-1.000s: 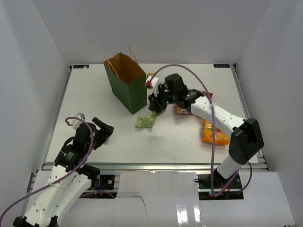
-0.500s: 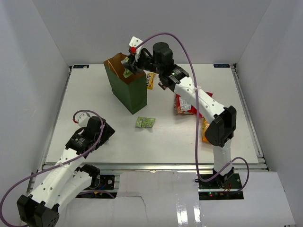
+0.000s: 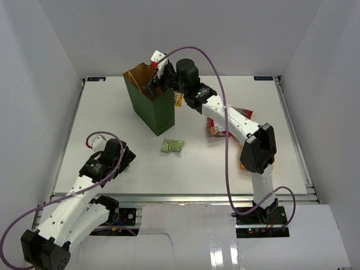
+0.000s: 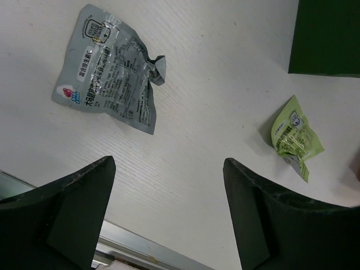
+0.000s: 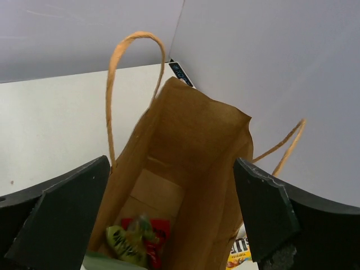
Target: Place the snacks into the paper bag
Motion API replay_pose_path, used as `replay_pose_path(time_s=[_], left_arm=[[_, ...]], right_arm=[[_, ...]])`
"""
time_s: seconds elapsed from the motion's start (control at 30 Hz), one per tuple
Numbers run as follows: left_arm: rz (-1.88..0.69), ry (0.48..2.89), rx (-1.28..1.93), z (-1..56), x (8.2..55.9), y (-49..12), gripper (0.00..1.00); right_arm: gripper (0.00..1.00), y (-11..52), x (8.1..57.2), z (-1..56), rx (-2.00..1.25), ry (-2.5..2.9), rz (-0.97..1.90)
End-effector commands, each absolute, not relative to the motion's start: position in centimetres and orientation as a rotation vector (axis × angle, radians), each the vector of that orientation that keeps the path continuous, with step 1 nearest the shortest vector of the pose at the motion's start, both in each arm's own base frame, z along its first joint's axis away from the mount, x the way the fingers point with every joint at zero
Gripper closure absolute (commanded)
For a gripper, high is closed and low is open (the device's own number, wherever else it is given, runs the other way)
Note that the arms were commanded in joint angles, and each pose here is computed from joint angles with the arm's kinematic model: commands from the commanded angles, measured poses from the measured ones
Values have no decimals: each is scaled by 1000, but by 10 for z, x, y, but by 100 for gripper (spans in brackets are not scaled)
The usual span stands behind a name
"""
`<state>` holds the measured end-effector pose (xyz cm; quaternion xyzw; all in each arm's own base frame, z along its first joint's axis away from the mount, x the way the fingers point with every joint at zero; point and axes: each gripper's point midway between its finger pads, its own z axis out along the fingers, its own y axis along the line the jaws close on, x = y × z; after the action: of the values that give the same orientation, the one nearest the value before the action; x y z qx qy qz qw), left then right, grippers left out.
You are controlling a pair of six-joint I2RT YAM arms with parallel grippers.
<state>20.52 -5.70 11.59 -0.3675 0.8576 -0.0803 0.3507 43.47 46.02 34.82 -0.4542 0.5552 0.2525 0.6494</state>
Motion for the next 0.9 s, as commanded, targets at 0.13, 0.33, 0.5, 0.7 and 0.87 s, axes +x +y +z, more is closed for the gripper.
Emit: replay_pose_path(time_s=[0.13,0.33,0.5,0.7,0.87], left_arm=[[53,2252,-1030,96,214,-37,13],[256,2366,-1053,66,226,-26,16],[275,2424,-907,53,256,-18,17],[271,2518,-825,31,274,-16,30],[278,2538,-827,23,270,-15,57]], right_arm=[[8,419,343,431,-1172,1057,780],[10,349,273,311,-1434,1202,912],[10,284,246,208,-1441,1441,897],[9,255,244,174,-1357,1544,919],[10,257,249,175,-1348,1523,922]])
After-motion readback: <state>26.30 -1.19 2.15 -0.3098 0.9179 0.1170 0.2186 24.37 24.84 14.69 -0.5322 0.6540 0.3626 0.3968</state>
